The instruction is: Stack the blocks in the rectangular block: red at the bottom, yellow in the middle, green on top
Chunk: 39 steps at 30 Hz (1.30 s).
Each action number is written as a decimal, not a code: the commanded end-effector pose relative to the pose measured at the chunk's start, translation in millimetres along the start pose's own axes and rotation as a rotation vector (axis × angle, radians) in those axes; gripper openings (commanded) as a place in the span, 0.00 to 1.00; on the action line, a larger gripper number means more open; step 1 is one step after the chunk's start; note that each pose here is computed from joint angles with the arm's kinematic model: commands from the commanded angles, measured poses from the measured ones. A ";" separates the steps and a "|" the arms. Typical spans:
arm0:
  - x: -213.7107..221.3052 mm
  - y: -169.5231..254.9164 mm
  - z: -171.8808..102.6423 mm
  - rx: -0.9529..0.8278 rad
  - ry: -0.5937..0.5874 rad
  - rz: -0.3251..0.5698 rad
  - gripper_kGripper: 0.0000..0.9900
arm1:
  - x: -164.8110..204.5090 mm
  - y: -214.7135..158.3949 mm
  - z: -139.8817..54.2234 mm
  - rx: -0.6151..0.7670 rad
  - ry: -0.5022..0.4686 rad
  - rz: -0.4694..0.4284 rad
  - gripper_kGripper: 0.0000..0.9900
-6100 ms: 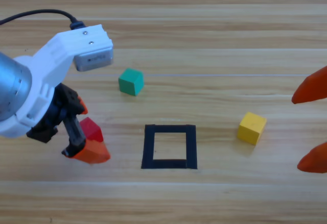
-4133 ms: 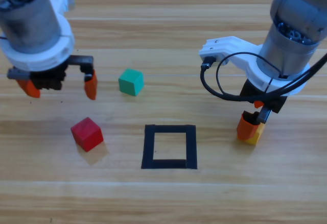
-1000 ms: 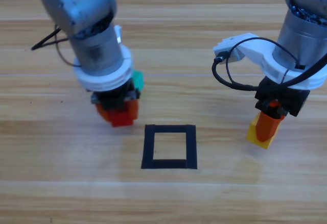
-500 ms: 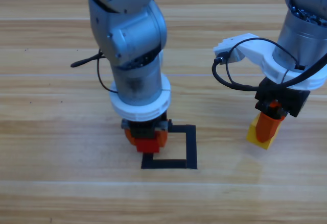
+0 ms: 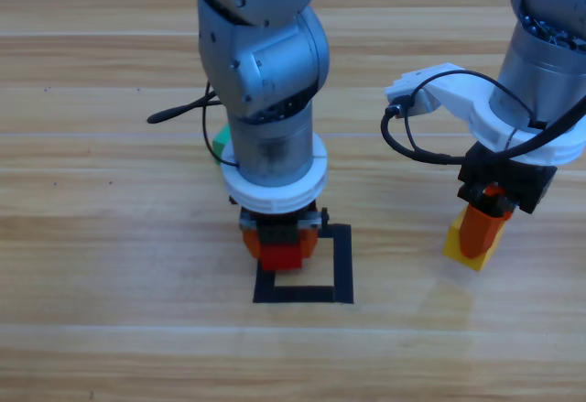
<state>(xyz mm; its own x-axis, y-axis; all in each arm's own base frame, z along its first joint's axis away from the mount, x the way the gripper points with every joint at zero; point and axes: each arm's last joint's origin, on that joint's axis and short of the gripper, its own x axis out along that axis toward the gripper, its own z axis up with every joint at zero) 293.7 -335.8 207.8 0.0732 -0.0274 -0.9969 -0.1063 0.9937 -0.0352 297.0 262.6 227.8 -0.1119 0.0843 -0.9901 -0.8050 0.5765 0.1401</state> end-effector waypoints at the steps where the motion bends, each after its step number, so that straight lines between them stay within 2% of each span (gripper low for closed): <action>1: 23.3 -14.8 -5.0 0.000 0.034 0.028 0.00 | -14.7 0.1 -10.6 0.009 -0.044 -0.007 0.00; 39: 38.7 -29.8 -11.9 0.029 0.041 0.042 0.00 | -14.6 -1.6 -11.5 0.026 -0.046 -0.007 0.00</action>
<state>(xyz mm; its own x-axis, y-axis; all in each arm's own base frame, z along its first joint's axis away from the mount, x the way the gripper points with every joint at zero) 295.9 -360.4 194.9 0.0775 -0.0395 -0.9962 -0.1037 0.9935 -0.0474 297.1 262.6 226.8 -0.1096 0.0863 -0.9902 -0.7994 0.5844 0.1394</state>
